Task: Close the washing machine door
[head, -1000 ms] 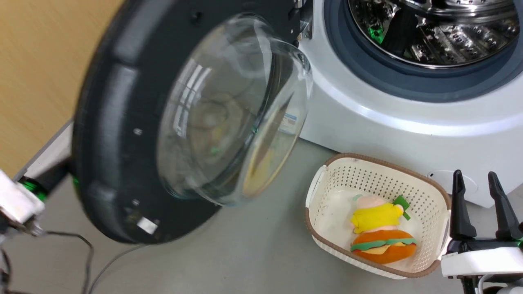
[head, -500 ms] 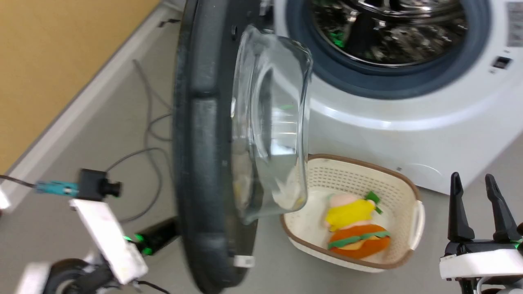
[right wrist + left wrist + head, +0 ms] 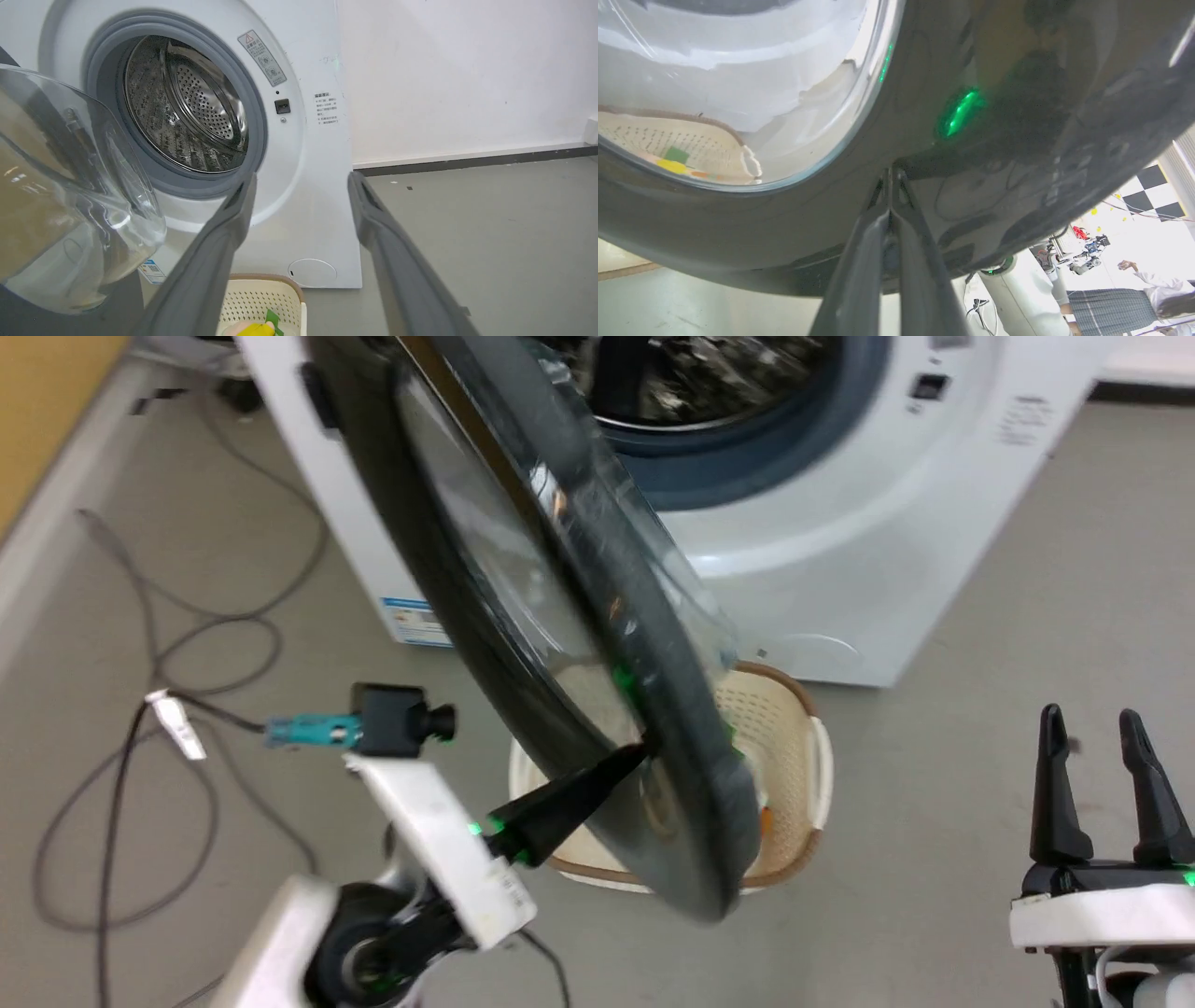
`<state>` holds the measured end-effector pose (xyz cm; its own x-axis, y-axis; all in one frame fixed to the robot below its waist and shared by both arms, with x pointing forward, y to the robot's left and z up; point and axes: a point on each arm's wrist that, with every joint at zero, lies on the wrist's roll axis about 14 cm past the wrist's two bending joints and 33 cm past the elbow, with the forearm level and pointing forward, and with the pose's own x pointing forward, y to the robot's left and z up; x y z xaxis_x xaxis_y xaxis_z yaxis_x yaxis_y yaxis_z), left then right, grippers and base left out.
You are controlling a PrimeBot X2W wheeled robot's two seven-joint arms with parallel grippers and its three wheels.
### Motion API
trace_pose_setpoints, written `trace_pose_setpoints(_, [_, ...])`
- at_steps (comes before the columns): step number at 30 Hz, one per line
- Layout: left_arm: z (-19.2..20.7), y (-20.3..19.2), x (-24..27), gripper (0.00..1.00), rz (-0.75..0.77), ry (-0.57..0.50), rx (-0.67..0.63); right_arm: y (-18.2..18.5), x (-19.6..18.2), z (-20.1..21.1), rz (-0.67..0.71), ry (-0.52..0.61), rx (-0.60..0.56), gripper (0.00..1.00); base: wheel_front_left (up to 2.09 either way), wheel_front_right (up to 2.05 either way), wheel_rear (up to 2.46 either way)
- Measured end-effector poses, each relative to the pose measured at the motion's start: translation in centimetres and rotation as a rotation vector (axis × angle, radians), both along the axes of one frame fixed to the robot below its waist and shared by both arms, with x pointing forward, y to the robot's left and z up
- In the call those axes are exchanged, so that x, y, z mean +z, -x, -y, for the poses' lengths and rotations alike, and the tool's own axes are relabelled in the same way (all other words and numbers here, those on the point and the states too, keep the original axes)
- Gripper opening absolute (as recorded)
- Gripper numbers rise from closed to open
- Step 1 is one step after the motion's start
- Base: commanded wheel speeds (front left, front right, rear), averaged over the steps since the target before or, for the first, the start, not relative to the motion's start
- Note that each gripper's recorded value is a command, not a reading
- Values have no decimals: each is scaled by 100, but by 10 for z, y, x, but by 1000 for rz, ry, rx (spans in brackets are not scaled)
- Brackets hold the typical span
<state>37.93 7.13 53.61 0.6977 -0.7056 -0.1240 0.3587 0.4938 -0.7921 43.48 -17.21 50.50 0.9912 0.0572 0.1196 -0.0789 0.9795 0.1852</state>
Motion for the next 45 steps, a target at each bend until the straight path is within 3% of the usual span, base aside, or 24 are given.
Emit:
trace_pose_setpoints(6, [47, -30, -13, 0, 34, 23, -21, 9, -4, 31, -15, 9, -85, 100, 0, 0, 0])
trace_pose_setpoints(15, [53, -59, -50, 0, 82, -70, 65, 22, -7, 57, -33, 19, -159, 100, 0, 0, 0])
trace_pose_setpoints(19, [26, -68, -53, 0, 202, -168, 177, 25, -2, 59, -21, 17, -165, 100, 0, 0, 0])
trace_pose_setpoints(24, [-25, -78, -43, 0, 398, -398, 352, 27, 7, 57, 4, 13, -160, 100, 0, 0, 0])
trace_pose_setpoints(26, [-45, -80, -32, 0, 471, -504, 408, 28, 11, 54, 14, 11, -152, 100, 0, 0, 0])
trace_pose_setpoints(28, [-66, -84, -9, 0, 506, -503, 524, 29, 15, 52, 25, 11, -144, 100, 0, 0, 0])
trace_pose_setpoints(31, [-89, -80, 23, 0, 629, -600, 625, 30, 21, 47, 44, 12, -130, 100, 0, 0, 0])
trace_pose_setpoints(38, [-131, -49, 26, 0, 639, -746, 795, 38, 37, 34, 88, 15, -92, 100, 0, 0, 0])
trace_pose_setpoints(39, [-135, -45, 25, 73, 637, -765, 805, 39, 38, 33, 91, 19, -90, 100, 0, 0, 0])
trace_pose_setpoints(40, [-135, -41, 22, 100, 633, -774, 805, 41, 40, 33, 95, 22, -88, 100, 0, 0, 0])
trace_pose_setpoints(45, [-136, -28, 10, 100, 611, -817, 809, 48, 44, 28, 106, 38, -75, 100, 0, 0, 0])
